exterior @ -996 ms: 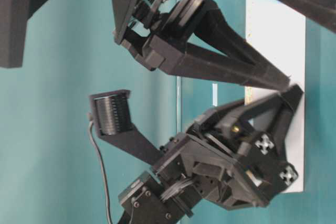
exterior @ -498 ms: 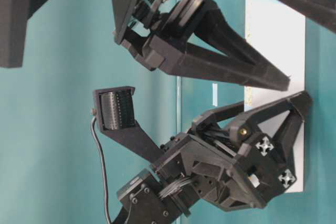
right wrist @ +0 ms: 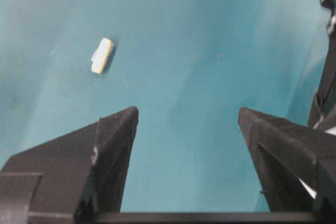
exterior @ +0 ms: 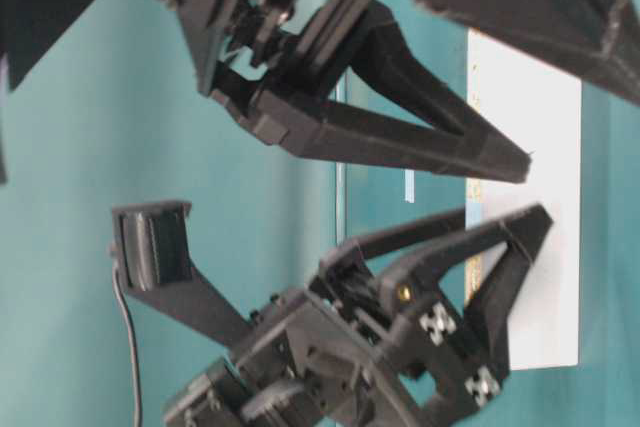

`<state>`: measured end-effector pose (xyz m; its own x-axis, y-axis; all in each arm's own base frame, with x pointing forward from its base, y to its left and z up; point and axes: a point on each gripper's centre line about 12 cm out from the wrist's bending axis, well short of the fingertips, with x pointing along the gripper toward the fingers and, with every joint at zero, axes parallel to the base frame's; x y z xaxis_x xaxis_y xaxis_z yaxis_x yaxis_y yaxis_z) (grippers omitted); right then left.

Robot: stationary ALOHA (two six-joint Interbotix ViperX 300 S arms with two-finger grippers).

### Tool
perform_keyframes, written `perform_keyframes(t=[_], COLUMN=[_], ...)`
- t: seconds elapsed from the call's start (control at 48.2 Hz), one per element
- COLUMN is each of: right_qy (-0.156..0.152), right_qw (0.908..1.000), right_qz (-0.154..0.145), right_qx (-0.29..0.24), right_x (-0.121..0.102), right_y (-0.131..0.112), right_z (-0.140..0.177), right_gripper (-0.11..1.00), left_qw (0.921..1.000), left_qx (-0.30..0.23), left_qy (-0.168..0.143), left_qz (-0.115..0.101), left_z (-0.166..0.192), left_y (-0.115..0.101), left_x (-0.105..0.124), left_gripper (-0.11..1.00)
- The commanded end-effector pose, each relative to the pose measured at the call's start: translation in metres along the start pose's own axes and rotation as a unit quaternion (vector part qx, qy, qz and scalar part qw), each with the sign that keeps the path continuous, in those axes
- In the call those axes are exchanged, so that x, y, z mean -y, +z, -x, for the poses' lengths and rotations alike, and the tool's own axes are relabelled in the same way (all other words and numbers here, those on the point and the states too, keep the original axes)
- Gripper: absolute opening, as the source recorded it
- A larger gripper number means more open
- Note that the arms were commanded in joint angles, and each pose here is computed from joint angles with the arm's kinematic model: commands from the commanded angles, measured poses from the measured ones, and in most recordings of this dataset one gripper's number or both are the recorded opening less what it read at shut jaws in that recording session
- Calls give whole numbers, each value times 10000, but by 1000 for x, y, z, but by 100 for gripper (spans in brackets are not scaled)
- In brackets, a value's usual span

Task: Move the wooden board into place and insert the rod into its hole.
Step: 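Move the right gripper down over the small wooden peg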

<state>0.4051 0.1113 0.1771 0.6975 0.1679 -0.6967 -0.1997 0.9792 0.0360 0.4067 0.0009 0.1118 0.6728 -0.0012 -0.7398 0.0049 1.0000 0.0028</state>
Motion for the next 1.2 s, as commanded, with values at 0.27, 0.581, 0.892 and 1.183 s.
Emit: perform_keyframes(t=[0.27,0.581,0.892,1.183], right_qy=[89,0,-219,-334], right_qw=[9911,9865,9822,9788], right_qz=[-1326,-1527,-1528,-1548], right_qx=[-81,-586,-1066,-1300], right_x=[-23,-47,-47,-44], right_y=[35,44,36,28], right_z=[2,-53,-82,-85], right_gripper=[85,85,85,79], left_qw=[9993,9992,9981,9978], left_qx=[359,405,612,643], left_qy=[18,31,13,-45], left_qz=[-57,-57,-89,-125], left_z=[24,39,42,42], left_y=[-5,-24,-20,-21], left_x=[1,1,4,10], left_gripper=[78,78,78,78])
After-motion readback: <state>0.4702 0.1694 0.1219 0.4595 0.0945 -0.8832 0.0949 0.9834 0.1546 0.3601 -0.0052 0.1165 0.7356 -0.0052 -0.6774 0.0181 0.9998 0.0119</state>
